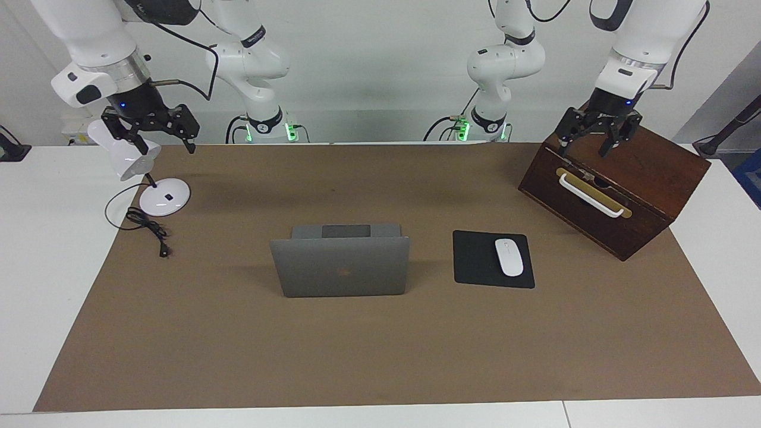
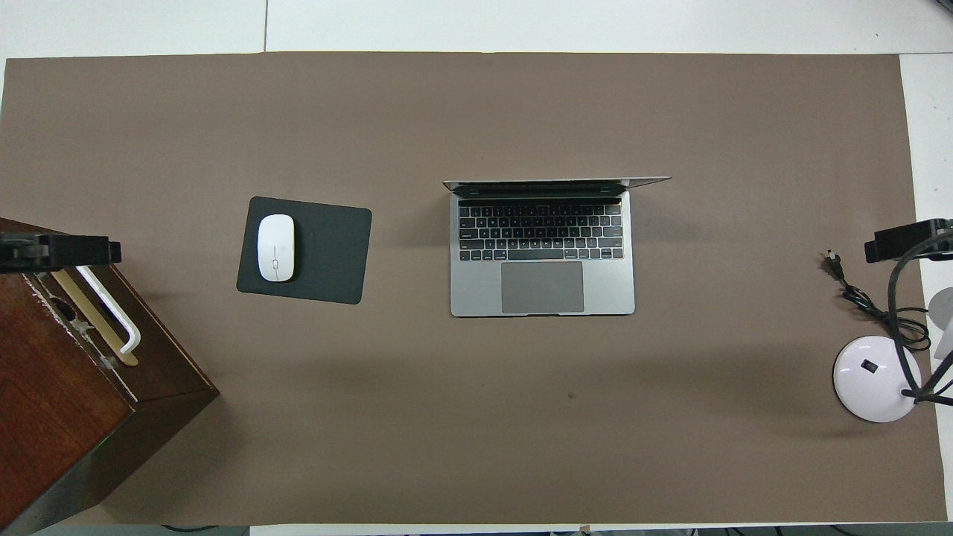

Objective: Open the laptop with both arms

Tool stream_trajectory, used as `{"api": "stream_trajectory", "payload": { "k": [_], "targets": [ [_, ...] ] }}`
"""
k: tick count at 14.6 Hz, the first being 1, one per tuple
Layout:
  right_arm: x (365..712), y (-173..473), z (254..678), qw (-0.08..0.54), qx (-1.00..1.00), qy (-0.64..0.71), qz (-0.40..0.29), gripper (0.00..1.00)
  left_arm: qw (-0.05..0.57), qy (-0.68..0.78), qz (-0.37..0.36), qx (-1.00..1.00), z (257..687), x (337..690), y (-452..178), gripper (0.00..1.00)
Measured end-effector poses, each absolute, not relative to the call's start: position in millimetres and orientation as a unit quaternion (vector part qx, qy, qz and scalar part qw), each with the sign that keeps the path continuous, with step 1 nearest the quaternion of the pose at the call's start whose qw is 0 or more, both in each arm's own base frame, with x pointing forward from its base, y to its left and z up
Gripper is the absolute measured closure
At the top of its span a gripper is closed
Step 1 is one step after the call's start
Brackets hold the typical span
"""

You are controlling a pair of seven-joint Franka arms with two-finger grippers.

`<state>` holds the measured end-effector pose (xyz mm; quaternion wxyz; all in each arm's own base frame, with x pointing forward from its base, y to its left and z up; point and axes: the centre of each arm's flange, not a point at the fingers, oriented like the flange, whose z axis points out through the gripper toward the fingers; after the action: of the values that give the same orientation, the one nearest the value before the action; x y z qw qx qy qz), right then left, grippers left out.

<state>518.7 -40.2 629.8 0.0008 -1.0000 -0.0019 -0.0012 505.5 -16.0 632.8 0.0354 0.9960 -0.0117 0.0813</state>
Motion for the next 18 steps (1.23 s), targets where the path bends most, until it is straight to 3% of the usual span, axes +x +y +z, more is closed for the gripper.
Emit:
{"api": "stream_trajectory", "payload": {
  "k": [7, 18],
  "targets": [
    [522, -49, 628, 0.000, -1.000, 0.006, -0.015, 0.00, 0.025, -0.013, 0.042, 0.999, 657, 532, -3, 0.00],
    [521, -56, 621, 0.000, -1.000, 0.014, -0.009, 0.00, 0.032, -0.021, -0.006, 0.999, 627, 552, -6, 0.00]
  ]
}}
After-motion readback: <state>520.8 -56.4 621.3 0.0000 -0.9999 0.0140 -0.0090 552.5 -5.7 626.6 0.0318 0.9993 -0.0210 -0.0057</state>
